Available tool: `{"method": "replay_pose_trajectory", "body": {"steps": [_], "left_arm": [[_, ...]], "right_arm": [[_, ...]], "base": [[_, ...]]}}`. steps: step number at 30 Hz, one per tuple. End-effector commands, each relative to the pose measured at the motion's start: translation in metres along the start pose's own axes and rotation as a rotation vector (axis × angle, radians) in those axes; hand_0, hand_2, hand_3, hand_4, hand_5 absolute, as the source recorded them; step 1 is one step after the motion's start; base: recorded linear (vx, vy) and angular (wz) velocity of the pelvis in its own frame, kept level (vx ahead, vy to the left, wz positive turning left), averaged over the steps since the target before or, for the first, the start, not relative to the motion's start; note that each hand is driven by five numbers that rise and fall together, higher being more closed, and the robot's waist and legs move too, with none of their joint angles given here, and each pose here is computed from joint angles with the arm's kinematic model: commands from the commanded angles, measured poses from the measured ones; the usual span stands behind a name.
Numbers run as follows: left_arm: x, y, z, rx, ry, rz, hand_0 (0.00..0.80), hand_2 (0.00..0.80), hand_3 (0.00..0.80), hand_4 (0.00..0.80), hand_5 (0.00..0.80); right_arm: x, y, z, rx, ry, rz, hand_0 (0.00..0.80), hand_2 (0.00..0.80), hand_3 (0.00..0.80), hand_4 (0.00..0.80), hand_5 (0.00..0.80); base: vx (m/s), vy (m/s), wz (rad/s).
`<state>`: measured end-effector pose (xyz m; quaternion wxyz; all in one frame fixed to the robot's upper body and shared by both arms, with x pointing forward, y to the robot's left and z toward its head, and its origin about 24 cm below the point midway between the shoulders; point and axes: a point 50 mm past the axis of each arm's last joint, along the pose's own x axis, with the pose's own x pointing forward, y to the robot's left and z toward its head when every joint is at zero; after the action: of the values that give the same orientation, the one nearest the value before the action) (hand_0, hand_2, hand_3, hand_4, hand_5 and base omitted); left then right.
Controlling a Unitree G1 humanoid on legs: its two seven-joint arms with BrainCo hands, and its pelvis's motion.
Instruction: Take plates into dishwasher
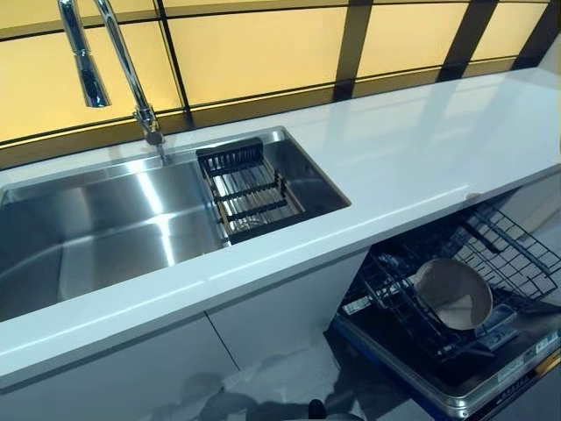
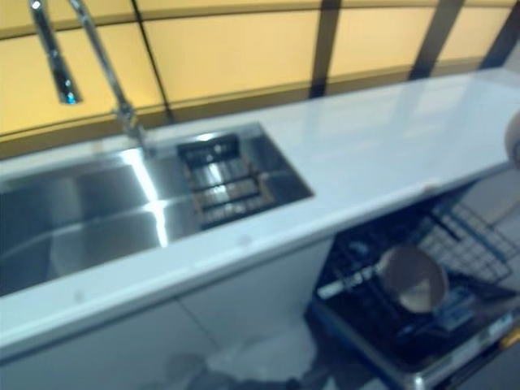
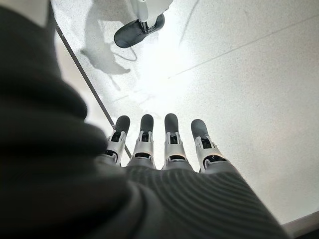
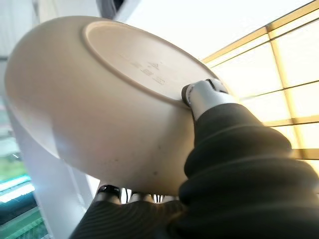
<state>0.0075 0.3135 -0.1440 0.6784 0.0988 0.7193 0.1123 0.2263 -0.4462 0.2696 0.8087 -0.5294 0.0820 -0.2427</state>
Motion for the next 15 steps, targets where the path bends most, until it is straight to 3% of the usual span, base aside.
{"method": "replay_pose_trajectory", "body": {"steps": [1,15], "left_arm": [[-0.005,0.03,0.006,0.01,0.016,0.082,0.0,0.0,0.0,0.0,0.0],[-0.005,0.021,0.017,0.029,0.011,0.078,0.0,0.0,0.0,0.0,0.0]], "right_arm": [[0.0,0.004,-0.003,0.145,0.018,0.029,0.8,0.8,0.8,0.8,0.8],[0.007,0.058,-0.008,0.205,0.094,0.24,0.8,0.8,0.8,0.8,0.8]], "base": [[0.0,0.0,0.0],[0.004,-0.009,-0.04]]}}
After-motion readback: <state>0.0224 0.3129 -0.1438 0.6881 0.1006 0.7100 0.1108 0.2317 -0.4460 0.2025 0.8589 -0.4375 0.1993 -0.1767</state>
